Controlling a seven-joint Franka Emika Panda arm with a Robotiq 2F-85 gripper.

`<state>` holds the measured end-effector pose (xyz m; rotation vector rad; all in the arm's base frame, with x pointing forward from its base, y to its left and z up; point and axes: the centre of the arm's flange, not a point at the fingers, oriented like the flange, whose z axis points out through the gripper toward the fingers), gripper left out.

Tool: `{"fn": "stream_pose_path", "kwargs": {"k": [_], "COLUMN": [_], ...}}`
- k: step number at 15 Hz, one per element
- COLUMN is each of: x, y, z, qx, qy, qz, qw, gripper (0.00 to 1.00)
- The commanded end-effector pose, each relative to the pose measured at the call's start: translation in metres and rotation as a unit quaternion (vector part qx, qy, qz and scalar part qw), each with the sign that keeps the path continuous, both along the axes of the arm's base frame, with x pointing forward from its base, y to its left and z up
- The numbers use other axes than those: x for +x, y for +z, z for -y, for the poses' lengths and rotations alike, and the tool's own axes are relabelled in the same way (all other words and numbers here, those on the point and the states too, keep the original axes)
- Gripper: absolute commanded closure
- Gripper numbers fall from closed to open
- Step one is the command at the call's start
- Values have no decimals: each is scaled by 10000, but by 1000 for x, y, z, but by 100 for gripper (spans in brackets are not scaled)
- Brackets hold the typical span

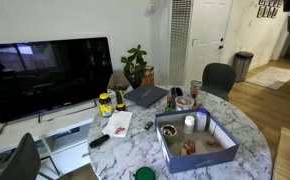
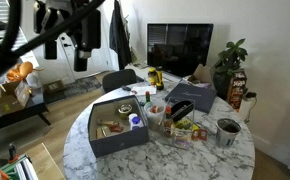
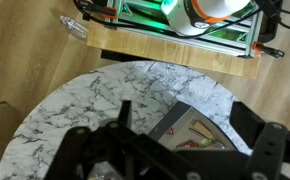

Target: Pick up the ketchup packet and put it into the box

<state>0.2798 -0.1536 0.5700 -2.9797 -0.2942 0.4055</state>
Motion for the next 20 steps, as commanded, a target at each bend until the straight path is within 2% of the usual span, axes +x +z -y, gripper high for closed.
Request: {"fn": "stream_pose_path", "kwargs": {"k": [1,16,17,20], "x": [0,0,-2,5], "y": [0,0,-1,-14], "z": [0,0,-12,-85], "qx": [0,0,128,202], "qy": [0,0,98,633], "qz": [0,0,44,248], "qw": [10000,10000,9999,9975], "gripper": [0,0,0,0]}}
